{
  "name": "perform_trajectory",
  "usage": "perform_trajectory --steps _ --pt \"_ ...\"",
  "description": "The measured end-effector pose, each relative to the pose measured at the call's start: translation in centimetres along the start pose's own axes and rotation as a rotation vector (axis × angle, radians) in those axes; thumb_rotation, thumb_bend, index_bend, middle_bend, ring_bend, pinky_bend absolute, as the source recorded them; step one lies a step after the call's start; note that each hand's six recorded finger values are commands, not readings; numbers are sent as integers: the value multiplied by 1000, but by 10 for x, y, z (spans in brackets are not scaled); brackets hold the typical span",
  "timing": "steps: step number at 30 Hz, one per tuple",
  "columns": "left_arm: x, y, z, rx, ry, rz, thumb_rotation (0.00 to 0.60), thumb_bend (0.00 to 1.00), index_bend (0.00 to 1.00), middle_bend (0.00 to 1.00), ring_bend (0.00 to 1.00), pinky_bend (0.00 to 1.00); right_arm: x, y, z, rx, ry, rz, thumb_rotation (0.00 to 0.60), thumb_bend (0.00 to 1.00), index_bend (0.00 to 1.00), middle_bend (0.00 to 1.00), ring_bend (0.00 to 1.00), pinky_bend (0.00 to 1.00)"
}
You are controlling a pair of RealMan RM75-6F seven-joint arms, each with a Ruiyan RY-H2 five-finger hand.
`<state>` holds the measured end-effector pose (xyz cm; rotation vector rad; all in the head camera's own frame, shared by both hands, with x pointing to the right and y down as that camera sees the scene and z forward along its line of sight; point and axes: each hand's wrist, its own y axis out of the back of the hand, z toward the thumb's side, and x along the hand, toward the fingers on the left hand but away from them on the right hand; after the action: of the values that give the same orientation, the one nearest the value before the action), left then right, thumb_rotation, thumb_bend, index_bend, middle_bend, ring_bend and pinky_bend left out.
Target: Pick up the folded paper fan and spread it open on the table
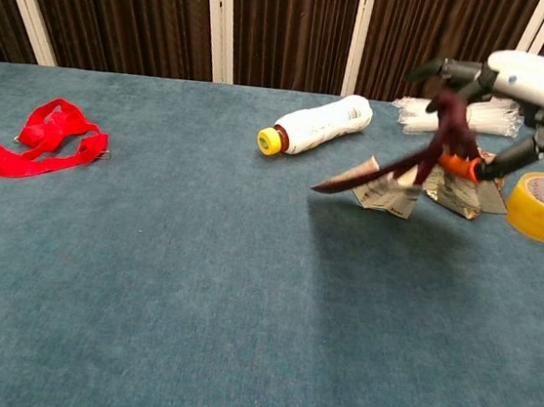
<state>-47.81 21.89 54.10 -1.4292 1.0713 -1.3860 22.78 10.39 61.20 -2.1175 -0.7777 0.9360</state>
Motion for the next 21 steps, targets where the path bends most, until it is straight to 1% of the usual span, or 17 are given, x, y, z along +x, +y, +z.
perform_trajectory --steps 5,8,11,13,17,21 --pt "0 -1 1 4 -4 -1 600 165 0 23 0 62 -13 16 -3 -8 -23 -3 600 425 739 107 220 224" --pt "1 -2 1 4 -4 0 600 165 0 22 0 62 -23 30 -3 -50 -40 -18 600 425 746 108 220 224" --pt "2 -1 1 -6 -2 4 600 165 0 23 0 62 -36 48 3 -96 -46 -38 600 425 746 108 220 224" --pt "2 -1 0 -9 -4 3 600 165 0 23 0 62 -42 56 11 -111 -47 -27 600 426 746 108 220 224" --pt "2 -2 2 -11 -12 -1 600 165 0 23 0 62 -51 64 29 -95 -31 -12 600 426 746 108 220 224" --pt "1 -1 2 -18 -12 2 600 165 0 24 0 62 -57 70 50 -36 1 2 600 426 746 108 220 224"
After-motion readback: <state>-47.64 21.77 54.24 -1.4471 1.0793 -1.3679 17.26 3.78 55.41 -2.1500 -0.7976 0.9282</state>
